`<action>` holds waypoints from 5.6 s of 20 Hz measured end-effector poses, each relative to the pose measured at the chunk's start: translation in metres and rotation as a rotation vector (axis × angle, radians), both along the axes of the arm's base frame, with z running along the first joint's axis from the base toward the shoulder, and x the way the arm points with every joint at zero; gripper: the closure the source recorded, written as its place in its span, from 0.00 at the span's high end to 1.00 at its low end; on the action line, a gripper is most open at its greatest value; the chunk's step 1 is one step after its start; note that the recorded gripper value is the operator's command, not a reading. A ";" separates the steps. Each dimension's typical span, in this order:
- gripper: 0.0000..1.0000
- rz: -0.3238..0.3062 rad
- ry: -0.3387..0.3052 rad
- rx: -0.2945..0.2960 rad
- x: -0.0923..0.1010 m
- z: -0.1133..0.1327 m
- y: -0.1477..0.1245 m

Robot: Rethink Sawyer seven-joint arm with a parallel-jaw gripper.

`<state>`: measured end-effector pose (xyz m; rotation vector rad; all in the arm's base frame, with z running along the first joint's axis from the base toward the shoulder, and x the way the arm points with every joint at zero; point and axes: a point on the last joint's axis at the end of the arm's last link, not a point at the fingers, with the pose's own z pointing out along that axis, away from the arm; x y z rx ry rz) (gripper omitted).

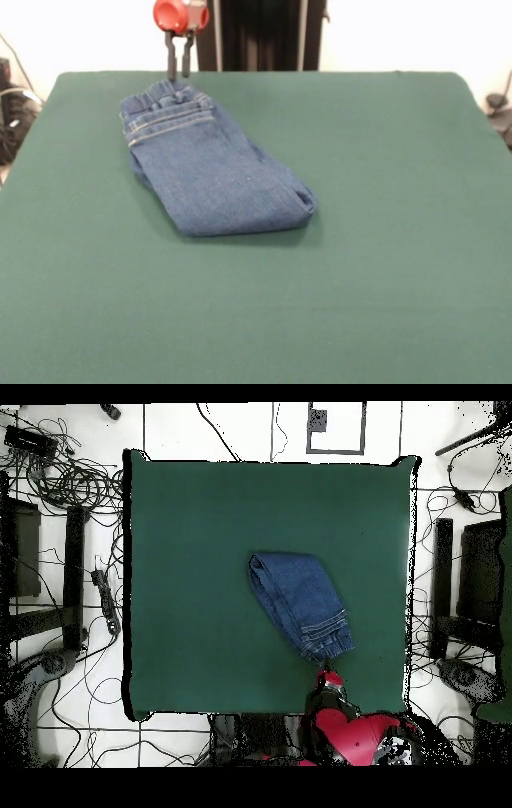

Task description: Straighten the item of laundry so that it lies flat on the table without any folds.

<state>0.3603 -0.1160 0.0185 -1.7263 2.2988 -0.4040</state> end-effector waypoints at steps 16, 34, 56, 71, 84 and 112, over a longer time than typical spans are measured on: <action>1.00 -0.141 0.113 -0.010 0.005 0.018 -0.031; 1.00 -0.112 0.052 0.078 0.062 0.036 0.016; 1.00 -0.028 0.103 0.107 0.091 0.036 0.071; 1.00 -0.094 0.151 0.102 0.108 0.051 0.075; 1.00 -0.104 0.142 0.117 0.112 0.050 0.070; 1.00 -0.193 0.183 0.109 0.122 0.049 0.040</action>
